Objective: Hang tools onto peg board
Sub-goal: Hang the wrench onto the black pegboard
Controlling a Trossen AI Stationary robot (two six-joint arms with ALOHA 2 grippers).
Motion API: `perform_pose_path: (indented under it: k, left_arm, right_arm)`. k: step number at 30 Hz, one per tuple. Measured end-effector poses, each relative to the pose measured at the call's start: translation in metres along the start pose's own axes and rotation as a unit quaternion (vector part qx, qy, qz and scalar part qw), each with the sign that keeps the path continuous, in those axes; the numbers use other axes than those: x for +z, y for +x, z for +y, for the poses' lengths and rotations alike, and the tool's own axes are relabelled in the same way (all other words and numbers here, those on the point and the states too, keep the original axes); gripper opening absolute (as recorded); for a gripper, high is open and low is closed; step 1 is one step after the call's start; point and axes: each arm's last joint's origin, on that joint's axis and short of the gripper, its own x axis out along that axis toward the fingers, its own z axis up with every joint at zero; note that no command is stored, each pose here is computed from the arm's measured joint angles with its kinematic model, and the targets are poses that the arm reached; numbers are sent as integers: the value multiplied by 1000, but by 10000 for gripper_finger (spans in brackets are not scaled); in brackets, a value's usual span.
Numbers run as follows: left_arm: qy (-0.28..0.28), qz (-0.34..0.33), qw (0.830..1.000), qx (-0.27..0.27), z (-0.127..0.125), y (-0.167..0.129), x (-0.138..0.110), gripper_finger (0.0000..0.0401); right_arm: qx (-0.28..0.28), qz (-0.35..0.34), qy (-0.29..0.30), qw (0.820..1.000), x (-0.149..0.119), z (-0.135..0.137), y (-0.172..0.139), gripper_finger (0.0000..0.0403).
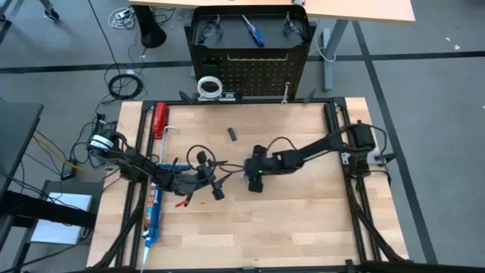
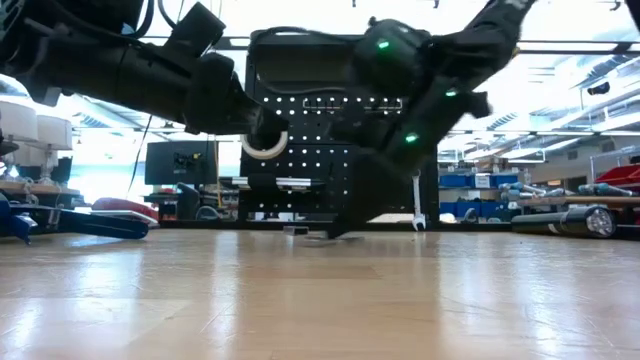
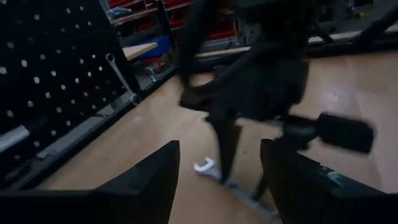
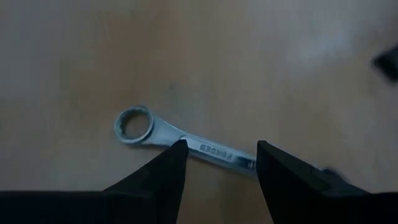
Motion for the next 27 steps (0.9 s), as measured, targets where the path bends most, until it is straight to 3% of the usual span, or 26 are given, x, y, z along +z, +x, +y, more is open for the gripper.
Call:
perform_pose_path:
  k: [5, 11, 17, 21, 27]
  left_arm:
    - [-52, 9, 999, 10, 1, 1, -2, 229]
    - [-141, 65, 988, 9, 2, 1, -17, 229]
    - [-149, 119, 981, -31, -1, 1, -27, 229]
    - [-149, 142, 978, -28, -6, 8, -32, 229]
    - [-138, 165, 976, -18, -13, 26, -43, 235]
  right_arm:
    - [-12, 7, -64, 998, 27, -12, 7, 197]
    - [-11, -3, -118, 993, 55, -36, -27, 197]
    - [97, 25, -155, 983, 50, -68, -42, 197]
    - [114, 67, -174, 976, 38, -79, -38, 197]
    - [155, 61, -138, 976, 35, -89, -32, 208]
